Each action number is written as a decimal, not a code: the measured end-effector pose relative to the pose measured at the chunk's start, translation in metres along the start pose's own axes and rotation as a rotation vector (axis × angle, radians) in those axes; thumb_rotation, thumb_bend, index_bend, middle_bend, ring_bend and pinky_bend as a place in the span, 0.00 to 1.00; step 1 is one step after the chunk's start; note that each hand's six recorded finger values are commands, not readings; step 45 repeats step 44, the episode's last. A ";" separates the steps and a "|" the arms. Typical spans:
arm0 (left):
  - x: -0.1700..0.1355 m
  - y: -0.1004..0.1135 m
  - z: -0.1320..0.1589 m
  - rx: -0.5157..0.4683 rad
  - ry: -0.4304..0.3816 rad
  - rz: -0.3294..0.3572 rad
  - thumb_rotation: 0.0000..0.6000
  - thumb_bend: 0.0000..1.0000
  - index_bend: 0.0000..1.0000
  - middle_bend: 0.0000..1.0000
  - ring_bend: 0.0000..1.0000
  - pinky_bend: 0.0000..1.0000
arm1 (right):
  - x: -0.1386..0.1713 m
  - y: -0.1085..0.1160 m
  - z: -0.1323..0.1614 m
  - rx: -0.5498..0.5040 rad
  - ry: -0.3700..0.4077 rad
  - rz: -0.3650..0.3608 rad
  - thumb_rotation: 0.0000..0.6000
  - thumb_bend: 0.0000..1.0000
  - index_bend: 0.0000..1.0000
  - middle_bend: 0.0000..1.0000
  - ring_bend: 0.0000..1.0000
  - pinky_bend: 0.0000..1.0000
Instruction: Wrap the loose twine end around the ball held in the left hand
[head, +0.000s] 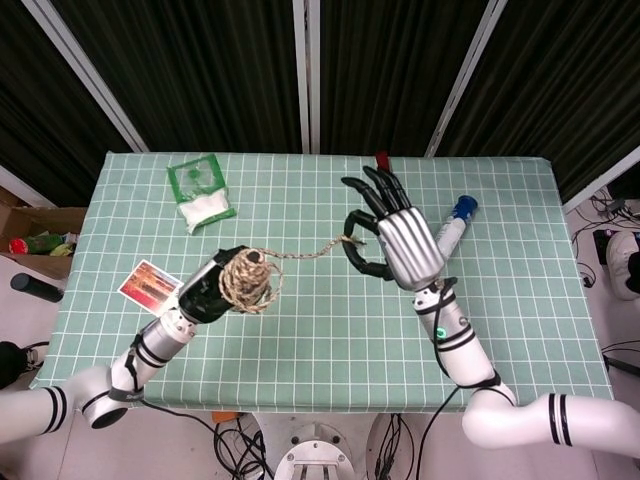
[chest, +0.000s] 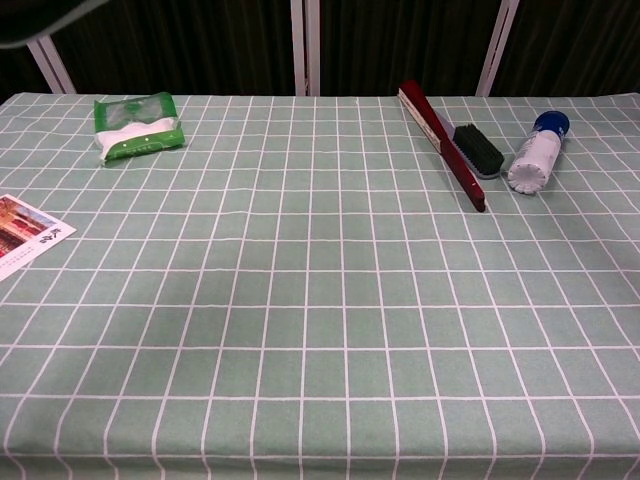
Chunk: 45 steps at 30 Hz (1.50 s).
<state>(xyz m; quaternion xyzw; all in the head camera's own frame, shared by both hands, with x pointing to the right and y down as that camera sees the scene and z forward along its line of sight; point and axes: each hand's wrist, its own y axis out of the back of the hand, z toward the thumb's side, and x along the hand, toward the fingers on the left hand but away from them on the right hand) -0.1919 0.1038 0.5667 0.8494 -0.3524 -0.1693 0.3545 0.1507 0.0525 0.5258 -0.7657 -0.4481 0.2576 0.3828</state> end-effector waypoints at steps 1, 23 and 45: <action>0.000 0.002 0.003 -0.003 -0.010 0.009 1.00 0.44 0.80 0.82 0.69 0.82 | 0.006 -0.001 -0.004 -0.006 -0.004 0.001 1.00 0.60 1.00 0.17 0.00 0.00; -0.002 0.030 0.014 0.053 -0.054 0.199 1.00 0.44 0.80 0.82 0.70 0.82 | 0.086 0.005 -0.043 0.005 -0.023 -0.017 1.00 0.62 1.00 0.17 0.00 0.00; 0.001 0.022 0.006 0.321 -0.035 0.302 1.00 0.44 0.80 0.82 0.70 0.82 | 0.117 -0.015 -0.059 -0.041 -0.078 0.067 1.00 0.15 0.01 0.00 0.00 0.00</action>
